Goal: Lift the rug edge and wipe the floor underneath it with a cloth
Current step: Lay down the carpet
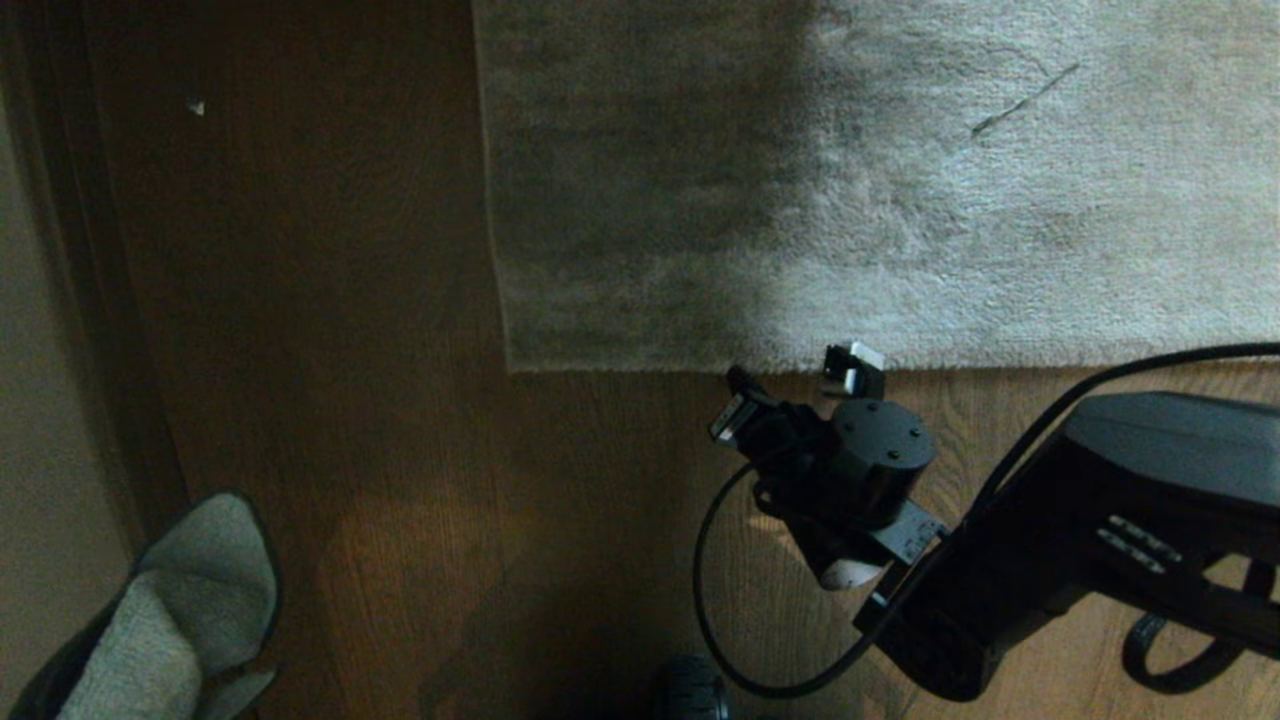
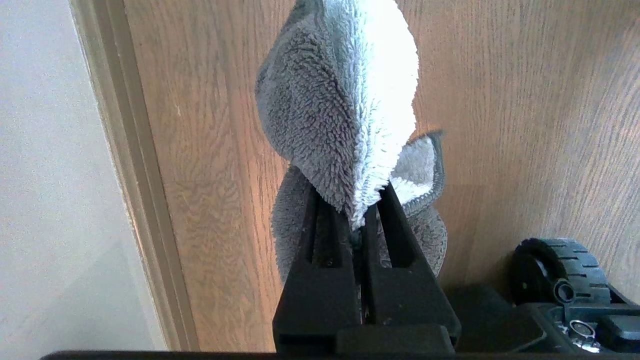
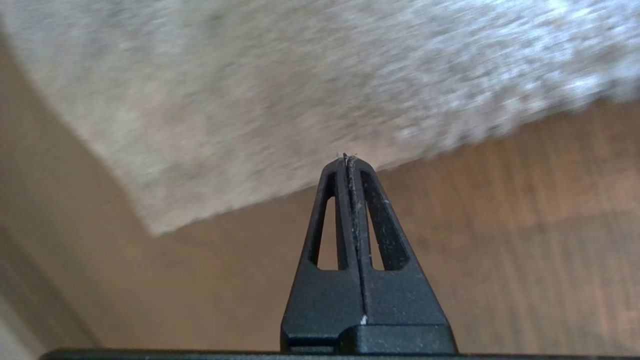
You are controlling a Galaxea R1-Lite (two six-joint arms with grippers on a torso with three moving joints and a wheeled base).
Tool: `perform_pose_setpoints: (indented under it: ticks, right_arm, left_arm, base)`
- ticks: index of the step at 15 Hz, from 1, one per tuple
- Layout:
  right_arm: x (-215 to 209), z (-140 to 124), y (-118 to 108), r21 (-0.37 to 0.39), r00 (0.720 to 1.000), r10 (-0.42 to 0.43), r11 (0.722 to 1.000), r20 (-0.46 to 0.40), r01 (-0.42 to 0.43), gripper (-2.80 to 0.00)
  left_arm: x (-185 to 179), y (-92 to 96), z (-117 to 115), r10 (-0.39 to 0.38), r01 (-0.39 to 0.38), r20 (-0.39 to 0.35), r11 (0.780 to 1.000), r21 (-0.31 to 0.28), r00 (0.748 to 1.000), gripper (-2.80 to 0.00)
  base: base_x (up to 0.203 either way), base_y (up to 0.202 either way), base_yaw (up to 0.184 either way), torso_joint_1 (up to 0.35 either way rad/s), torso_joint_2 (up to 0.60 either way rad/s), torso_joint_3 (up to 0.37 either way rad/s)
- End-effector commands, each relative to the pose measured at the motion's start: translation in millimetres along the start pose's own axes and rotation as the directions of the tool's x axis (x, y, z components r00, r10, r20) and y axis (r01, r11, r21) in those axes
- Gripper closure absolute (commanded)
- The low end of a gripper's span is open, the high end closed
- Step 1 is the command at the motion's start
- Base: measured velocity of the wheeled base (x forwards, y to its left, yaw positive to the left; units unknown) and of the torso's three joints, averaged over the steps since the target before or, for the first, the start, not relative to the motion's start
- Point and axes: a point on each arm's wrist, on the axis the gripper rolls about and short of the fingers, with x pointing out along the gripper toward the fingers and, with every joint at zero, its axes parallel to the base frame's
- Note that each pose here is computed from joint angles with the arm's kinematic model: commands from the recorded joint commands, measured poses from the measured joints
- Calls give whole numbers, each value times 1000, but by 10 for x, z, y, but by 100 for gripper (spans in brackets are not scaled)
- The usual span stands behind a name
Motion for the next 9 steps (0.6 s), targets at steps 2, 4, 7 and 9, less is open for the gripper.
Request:
perform_pose_setpoints:
  ticks: [2,4,7,9]
  right_arm:
    - [81,151,-138,15,997,-24,1000,73,23,0]
    - [135,282,-249,14,993,-52,999,109,51,0]
    - [177,324,-365,12,989,-82,997,123,81,0]
    - [209,271,-385,9,989,-85,996,118,84,0]
  left_arm:
    - [1,0,-3,0,0,-1,1000,-1,1000,0]
    - [0,0,-1,1,-1,0,1000,-1,1000,0]
    - [-1,0,1,0,0,1,1000,-1,1000,0]
    - [0,0,0,2,-2,1,1000,-1,1000,0]
  base:
    - [0,0,0,0,0,0]
    - [0,0,0,0,0,0]
    - [0,0,0,0,0,0]
    - [0,0,0,0,0,0]
